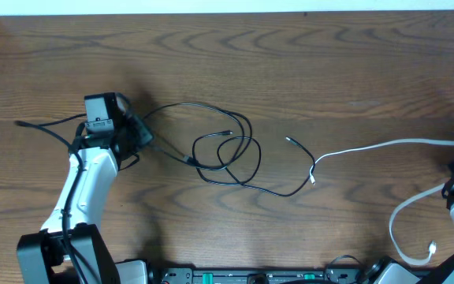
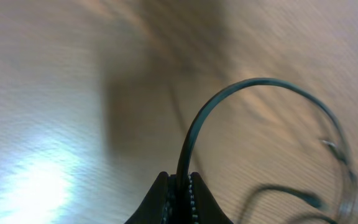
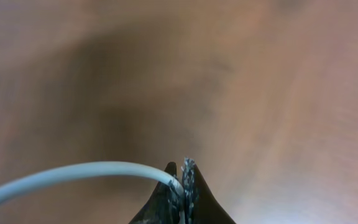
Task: Untangle cables
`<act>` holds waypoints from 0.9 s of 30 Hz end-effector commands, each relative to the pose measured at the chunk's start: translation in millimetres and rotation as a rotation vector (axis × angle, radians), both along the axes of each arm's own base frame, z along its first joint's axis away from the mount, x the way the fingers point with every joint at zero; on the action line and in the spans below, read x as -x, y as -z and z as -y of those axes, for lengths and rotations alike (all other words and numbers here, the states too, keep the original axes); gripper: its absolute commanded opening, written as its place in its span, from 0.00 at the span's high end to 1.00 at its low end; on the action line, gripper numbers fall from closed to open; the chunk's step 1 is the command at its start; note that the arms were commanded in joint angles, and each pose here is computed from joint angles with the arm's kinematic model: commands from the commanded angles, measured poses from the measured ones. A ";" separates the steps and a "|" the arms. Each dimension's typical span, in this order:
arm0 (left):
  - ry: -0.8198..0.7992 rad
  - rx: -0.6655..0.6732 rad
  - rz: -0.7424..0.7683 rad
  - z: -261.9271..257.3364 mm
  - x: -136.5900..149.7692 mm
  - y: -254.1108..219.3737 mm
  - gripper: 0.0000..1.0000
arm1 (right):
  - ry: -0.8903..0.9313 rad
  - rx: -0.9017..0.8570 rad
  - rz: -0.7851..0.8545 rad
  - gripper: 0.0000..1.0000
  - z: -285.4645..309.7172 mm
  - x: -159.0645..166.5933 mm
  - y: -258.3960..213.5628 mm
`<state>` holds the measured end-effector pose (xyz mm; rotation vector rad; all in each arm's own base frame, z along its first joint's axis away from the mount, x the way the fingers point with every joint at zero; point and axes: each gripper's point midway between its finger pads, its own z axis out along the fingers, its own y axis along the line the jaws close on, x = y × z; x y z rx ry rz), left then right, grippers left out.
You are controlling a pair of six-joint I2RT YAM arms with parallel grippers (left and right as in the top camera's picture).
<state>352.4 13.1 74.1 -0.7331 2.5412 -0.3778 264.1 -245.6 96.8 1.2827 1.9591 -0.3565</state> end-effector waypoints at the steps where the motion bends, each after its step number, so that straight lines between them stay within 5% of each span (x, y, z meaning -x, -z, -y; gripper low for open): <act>1: 0.178 0.165 0.063 54.1 -3.9 -18.5 0.93 | -0.363 -0.003 0.171 0.99 -36.6 -58.0 -25.4; 7: 0.296 0.166 0.053 95.0 3.4 -18.3 0.92 | -0.499 0.428 0.542 0.99 -31.4 -105.4 -154.2; 11: 0.324 0.161 0.050 104.9 5.8 -17.7 0.93 | -0.454 0.551 0.871 0.99 -35.8 -97.4 -235.9; 15: 0.331 0.162 0.048 107.6 6.8 -17.6 0.93 | -0.297 0.668 0.979 0.99 -19.7 -74.5 -271.2; 19: 0.331 0.163 0.042 107.6 8.0 -16.9 0.92 | -0.221 0.631 0.785 0.99 0.7 -77.2 -231.7; 24: 0.336 0.164 0.033 109.2 10.2 -15.9 0.93 | -0.182 0.431 0.310 0.99 20.3 -71.5 -109.7; 27: 0.362 0.164 0.032 118.0 12.7 -15.9 0.92 | -0.174 0.362 0.220 0.99 25.6 -68.9 -72.4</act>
